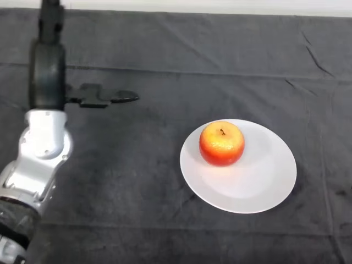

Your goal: Move the apple to the plate

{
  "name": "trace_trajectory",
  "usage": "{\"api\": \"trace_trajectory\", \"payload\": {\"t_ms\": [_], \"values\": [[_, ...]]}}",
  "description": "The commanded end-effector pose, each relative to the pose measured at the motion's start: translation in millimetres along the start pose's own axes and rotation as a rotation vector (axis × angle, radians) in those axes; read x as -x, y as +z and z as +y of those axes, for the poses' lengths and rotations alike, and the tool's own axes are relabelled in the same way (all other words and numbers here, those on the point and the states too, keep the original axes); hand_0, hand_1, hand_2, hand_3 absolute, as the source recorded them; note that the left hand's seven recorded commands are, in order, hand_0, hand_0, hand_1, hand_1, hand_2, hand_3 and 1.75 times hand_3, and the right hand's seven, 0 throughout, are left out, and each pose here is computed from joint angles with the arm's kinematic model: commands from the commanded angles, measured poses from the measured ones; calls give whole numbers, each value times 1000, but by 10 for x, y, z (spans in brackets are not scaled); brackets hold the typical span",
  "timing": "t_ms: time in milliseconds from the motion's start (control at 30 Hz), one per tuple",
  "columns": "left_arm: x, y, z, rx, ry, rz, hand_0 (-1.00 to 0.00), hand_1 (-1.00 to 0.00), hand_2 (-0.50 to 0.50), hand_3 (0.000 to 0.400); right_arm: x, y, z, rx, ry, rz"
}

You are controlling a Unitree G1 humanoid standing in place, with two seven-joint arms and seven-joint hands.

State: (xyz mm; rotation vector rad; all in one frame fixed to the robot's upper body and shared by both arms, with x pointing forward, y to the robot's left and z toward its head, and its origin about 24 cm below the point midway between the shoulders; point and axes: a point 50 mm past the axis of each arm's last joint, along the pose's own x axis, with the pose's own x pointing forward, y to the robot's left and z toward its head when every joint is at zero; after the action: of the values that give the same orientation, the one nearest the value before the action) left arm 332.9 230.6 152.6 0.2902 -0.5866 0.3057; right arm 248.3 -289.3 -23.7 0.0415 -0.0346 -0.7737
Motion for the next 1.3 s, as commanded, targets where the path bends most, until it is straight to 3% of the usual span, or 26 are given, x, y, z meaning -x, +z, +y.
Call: {"api": "trace_trajectory", "payload": {"t_ms": [33, 733, 1000, 1300], "values": [[6, 63, 216, -17, 34, -45, 0, 0, 0, 0, 549, -570, -195, 72, -36, 322], [385, 11, 1174, -121, 320, -16, 0, 0, 0, 0, 548, -571, -195, 72, -36, 322], [521, -58, 1291, -150, 409, 11, 0, 0, 0, 0, 548, -571, -195, 72, -36, 322], [542, -95, 1278, -154, 460, 33, 0, 0, 0, 0, 548, -571, -195, 72, -36, 322]]}}
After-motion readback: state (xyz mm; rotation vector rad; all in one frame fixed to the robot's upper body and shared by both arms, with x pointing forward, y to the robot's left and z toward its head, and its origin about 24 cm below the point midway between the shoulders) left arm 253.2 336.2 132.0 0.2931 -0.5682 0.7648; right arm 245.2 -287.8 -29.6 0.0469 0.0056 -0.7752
